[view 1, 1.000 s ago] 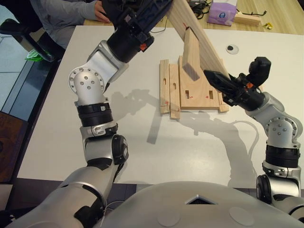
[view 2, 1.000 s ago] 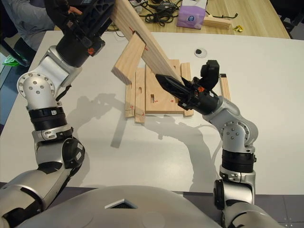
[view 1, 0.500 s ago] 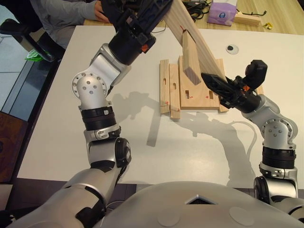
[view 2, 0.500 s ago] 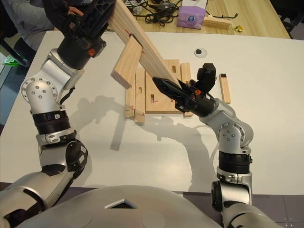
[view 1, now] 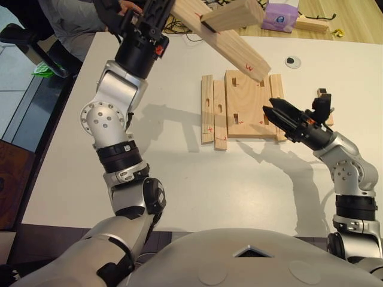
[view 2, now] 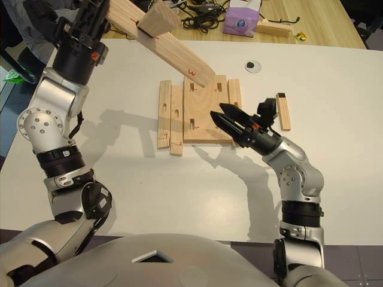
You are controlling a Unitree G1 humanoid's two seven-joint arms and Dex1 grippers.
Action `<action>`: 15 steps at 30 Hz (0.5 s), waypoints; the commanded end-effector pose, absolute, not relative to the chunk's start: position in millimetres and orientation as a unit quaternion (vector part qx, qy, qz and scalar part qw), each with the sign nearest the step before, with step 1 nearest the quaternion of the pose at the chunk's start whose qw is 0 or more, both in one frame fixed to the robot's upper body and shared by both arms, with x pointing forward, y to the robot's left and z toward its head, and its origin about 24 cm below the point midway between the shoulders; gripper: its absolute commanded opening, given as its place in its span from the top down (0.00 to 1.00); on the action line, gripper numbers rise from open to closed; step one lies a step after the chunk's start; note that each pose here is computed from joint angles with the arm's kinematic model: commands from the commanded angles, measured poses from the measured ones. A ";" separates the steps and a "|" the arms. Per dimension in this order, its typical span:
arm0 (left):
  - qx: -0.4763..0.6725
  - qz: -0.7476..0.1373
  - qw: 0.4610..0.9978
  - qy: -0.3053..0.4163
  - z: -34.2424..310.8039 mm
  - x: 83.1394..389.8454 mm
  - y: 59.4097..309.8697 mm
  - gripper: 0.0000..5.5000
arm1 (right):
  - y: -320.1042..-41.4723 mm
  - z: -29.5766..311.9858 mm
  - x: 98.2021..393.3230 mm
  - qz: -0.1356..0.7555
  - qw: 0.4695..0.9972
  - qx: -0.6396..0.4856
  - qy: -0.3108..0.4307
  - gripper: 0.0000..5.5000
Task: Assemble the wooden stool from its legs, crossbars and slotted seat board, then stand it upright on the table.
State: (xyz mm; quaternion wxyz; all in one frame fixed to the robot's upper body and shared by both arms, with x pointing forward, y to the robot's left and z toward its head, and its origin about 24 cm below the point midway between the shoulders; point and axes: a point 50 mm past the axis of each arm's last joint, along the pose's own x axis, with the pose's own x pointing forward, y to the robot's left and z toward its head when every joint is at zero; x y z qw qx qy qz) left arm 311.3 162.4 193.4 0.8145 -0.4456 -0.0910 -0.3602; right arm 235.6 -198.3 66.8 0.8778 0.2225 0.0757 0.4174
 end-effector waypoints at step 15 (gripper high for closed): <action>-0.328 -0.041 0.942 0.054 135.3 271.2 132.1 0.81 | -254.6 39.3 263.3 0.150 0.975 0.139 0.091 0.02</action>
